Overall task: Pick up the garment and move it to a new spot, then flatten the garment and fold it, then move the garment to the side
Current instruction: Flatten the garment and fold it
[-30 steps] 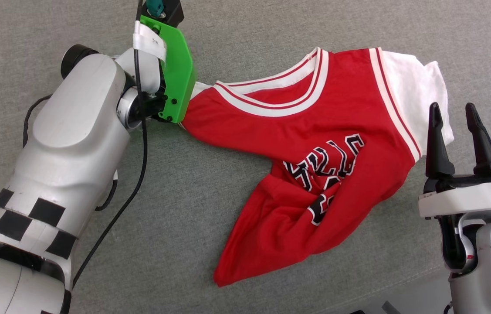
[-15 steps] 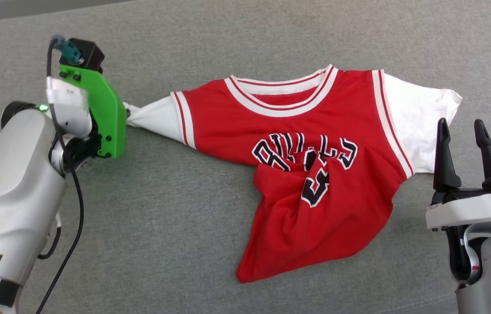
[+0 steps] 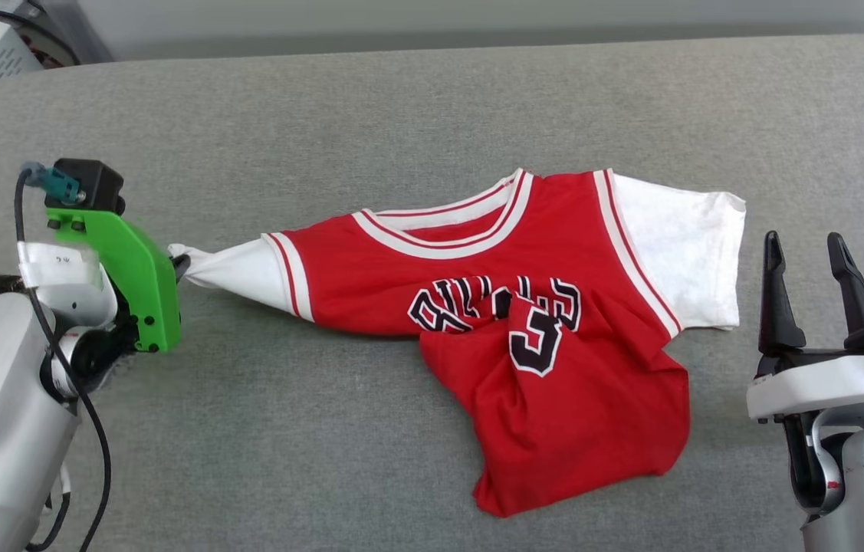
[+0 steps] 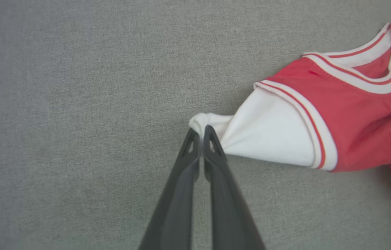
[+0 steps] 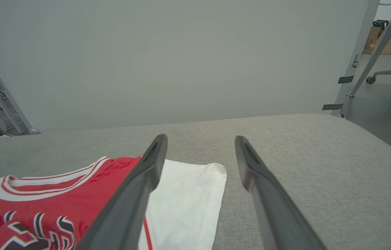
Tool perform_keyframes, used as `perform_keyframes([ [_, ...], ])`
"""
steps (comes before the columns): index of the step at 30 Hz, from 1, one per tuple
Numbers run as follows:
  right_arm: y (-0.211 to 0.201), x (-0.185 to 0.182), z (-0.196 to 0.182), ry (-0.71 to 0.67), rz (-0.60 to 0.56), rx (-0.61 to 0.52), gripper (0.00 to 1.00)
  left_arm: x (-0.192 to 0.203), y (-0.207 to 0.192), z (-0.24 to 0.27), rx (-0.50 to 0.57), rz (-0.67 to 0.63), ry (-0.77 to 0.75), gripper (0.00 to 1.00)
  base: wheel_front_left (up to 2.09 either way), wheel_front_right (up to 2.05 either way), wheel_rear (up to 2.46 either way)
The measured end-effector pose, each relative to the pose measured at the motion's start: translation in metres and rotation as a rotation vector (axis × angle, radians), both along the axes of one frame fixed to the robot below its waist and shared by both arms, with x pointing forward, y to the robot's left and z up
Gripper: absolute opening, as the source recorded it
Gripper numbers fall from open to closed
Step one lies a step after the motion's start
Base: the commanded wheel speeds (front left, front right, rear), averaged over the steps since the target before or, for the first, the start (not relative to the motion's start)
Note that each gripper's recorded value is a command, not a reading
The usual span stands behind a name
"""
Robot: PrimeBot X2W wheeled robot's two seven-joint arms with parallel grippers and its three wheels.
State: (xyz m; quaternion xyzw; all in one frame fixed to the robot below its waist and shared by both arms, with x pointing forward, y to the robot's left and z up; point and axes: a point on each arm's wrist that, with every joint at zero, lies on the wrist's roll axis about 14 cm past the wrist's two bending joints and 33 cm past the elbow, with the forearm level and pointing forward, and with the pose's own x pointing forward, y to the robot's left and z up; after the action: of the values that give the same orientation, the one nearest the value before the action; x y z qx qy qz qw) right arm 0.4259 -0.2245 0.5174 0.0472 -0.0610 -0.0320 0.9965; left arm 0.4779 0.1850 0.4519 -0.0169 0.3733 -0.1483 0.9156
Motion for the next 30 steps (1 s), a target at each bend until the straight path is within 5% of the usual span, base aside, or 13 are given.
perform_keyframes([
  [9, 0.015, 0.006, 0.008, -0.022, 0.050, -0.008, 1.00, 0.008, 0.012, 0.067, -0.040, 0.043, -0.435, 1.00, 0.00, 0.00, 0.00],
  [17, 0.020, -0.002, 0.013, -0.023, 0.071, -0.015, 1.00, -0.030, 0.001, 0.110, -0.096, 0.014, -0.801, 1.00, 0.00, 0.00, 0.00],
  [30, 0.041, 0.003, 0.011, 0.057, 0.161, -0.085, 1.00, -0.096, -0.014, 0.100, -0.133, 0.182, -0.907, 1.00, 0.00, 0.00, 0.00],
])
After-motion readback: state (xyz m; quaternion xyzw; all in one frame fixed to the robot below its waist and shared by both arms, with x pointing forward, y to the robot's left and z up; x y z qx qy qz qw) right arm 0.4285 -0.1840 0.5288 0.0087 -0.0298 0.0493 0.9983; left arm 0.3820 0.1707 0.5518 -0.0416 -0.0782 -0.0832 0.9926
